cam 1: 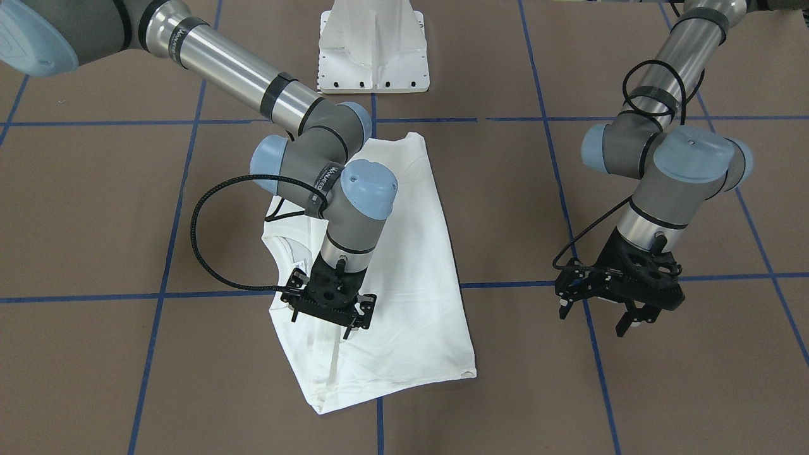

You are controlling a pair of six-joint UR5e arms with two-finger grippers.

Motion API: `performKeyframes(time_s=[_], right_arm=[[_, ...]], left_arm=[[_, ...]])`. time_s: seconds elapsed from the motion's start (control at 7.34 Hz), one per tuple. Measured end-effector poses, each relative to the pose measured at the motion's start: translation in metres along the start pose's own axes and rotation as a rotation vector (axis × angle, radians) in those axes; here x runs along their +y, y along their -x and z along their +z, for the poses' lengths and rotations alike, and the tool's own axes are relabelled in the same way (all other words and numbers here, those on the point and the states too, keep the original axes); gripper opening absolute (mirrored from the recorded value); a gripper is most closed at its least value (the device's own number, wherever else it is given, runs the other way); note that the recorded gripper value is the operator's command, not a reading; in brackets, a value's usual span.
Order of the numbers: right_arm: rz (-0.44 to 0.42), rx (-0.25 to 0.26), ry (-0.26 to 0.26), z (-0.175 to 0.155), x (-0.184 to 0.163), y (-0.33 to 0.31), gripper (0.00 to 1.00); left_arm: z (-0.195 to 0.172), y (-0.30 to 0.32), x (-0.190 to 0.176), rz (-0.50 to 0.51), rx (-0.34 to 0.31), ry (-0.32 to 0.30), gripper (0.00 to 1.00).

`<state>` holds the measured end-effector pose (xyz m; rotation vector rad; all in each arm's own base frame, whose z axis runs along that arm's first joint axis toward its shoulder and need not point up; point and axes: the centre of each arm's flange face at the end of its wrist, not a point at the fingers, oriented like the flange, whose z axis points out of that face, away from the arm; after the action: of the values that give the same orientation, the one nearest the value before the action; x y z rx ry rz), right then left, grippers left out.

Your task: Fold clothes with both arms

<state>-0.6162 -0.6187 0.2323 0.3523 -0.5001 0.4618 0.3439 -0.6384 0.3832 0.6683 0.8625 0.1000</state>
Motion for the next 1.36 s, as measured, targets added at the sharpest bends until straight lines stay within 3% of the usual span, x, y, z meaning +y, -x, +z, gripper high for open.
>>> performKeyframes(time_s=[0.41, 0.95, 1.36], right_arm=[[-0.030, 0.013, 0.002, 0.008, 0.016, 0.003, 1.00], [-0.247, 0.112, 0.027, 0.015, 0.009, -0.010, 1.00], [-0.447, 0.208, 0.073, 0.017, -0.038, -0.043, 1.00]], left_arm=[[0.000, -0.002, 0.001, -0.014, 0.003, 0.001, 1.00], [0.002, -0.001, 0.002, -0.015, 0.002, 0.003, 1.00], [0.002, -0.001, 0.002, -0.016, 0.001, 0.004, 1.00]])
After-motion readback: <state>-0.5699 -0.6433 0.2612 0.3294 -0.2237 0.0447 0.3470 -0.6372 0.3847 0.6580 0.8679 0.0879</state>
